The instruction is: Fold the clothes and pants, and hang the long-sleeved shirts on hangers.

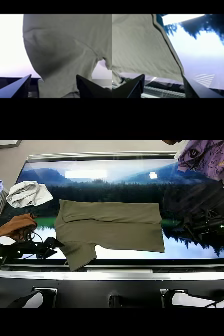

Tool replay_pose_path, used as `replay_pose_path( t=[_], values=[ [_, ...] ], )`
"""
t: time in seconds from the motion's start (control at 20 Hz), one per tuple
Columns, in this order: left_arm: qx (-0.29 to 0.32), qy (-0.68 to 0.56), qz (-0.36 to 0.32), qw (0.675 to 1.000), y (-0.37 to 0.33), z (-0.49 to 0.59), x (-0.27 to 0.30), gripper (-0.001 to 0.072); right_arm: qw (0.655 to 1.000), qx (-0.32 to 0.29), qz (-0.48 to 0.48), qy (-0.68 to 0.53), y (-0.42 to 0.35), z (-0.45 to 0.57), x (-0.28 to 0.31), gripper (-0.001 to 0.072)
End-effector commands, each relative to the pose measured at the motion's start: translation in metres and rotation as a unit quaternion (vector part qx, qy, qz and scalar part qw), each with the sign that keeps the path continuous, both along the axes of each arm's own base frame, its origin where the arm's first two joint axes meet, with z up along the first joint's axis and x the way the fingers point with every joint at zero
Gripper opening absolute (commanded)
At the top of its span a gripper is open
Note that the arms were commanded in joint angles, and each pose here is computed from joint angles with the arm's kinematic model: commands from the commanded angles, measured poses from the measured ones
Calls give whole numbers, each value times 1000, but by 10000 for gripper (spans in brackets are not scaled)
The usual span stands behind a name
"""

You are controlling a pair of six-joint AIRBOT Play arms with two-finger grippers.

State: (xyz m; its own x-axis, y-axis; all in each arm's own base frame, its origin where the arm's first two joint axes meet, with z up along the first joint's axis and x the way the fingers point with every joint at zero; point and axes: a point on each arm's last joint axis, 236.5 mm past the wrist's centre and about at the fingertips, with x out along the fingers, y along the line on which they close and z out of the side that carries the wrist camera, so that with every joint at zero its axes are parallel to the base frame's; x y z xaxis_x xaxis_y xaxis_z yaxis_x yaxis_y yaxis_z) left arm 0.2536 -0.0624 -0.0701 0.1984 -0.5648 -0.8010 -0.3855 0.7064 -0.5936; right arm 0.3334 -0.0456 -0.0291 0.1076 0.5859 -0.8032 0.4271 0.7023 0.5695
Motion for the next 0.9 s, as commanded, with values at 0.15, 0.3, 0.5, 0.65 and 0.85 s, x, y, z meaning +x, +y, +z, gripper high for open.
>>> replay_pose_path(
  t=[0.15,0.3,0.5,0.65,0.85],
  values=[
    [3,-4,-17,1000,-21,-16,-4,618,1000,4,1,-2,3,1,0,541],
    [-8,18,-36,999,-31,-21,-13,618,1000,3,1,-2,3,1,0,541],
    [-20,34,-39,998,-34,-17,-21,618,1000,0,-1,-5,2,0,1,541],
    [-26,45,-39,998,-30,-7,-24,618,1000,-1,1,-8,1,0,2,541],
    [12,66,-37,997,-5,-6,-33,619,1000,-3,2,-9,0,-1,2,541]
  ],
)
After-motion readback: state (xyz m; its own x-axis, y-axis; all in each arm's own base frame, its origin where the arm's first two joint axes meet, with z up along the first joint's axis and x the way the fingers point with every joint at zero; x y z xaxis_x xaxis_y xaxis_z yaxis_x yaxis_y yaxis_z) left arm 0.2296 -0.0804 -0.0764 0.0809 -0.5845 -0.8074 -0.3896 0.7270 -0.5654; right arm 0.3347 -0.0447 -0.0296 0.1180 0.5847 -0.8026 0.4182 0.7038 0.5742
